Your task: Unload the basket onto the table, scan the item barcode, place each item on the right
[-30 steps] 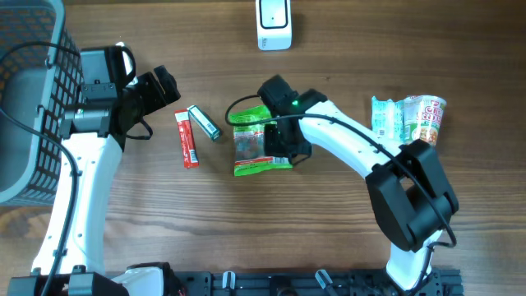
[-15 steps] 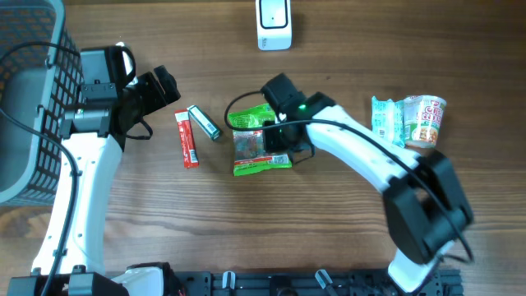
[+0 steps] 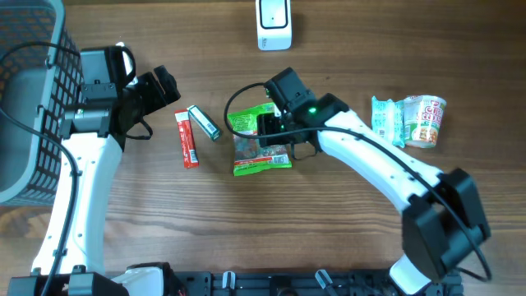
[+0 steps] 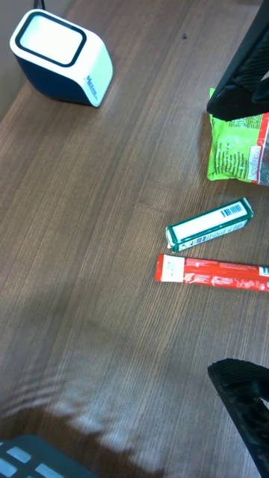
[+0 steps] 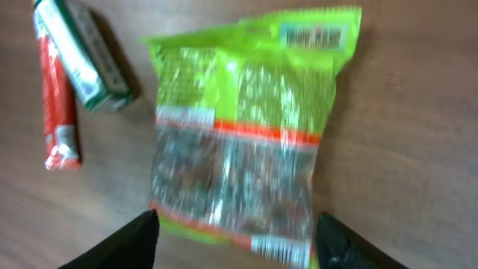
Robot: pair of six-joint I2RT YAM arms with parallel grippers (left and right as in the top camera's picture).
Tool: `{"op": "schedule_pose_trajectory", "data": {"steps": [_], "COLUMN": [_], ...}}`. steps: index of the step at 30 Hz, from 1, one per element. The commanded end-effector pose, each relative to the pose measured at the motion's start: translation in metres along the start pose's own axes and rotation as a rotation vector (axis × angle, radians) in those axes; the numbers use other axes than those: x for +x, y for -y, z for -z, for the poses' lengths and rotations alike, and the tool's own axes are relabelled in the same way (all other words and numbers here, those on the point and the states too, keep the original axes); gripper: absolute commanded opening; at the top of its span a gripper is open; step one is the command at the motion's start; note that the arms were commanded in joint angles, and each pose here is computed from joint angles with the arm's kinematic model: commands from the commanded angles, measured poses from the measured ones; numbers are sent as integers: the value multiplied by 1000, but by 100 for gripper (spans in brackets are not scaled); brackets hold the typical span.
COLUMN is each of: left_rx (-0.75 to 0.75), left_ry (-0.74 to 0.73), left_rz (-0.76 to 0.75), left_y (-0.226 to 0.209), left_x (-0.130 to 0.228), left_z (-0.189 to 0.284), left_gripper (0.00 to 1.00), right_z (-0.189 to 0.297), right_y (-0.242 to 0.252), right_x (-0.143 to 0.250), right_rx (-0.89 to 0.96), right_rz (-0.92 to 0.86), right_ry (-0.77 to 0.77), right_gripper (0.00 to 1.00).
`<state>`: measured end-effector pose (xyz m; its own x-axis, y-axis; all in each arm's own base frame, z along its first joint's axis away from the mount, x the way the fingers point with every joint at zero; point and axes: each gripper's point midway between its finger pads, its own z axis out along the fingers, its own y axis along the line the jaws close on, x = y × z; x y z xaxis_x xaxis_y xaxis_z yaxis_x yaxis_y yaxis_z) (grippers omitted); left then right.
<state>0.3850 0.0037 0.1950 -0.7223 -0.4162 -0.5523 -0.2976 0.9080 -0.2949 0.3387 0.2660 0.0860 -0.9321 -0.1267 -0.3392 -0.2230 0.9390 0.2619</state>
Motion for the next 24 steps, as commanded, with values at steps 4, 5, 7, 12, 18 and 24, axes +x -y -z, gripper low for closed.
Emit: {"op": "schedule_pose_trajectory", "data": {"steps": [4,5,7,12,18,24], "left_rx": [-7,-7,-7,-7,-7,-7], "left_ry": [6,6,6,6,6,6], "left_rz": [-3,-3,-3,-3,-3,-3], "left_y": [-2,-2,-2,-2,-2,-2], "left_x": [-2,-2,-2,-2,-2,-2], "left_z": [0,0,0,0,0,0], "left_gripper": [100,100,100,100,100,100], "right_z": [-54,-59,-68,-78,-36,0], "right_y": [17,20,29,36,64,54], "right_x": [6,10,18,35,21,3], "right_rx": [66,75,96,42,143,84], "right_rz": [31,21,-3,-57,-150,-173], "right_ry": [-31,-50,-87,-189,-140,-63], "right_gripper": [68,69,67,31,29,87]}}
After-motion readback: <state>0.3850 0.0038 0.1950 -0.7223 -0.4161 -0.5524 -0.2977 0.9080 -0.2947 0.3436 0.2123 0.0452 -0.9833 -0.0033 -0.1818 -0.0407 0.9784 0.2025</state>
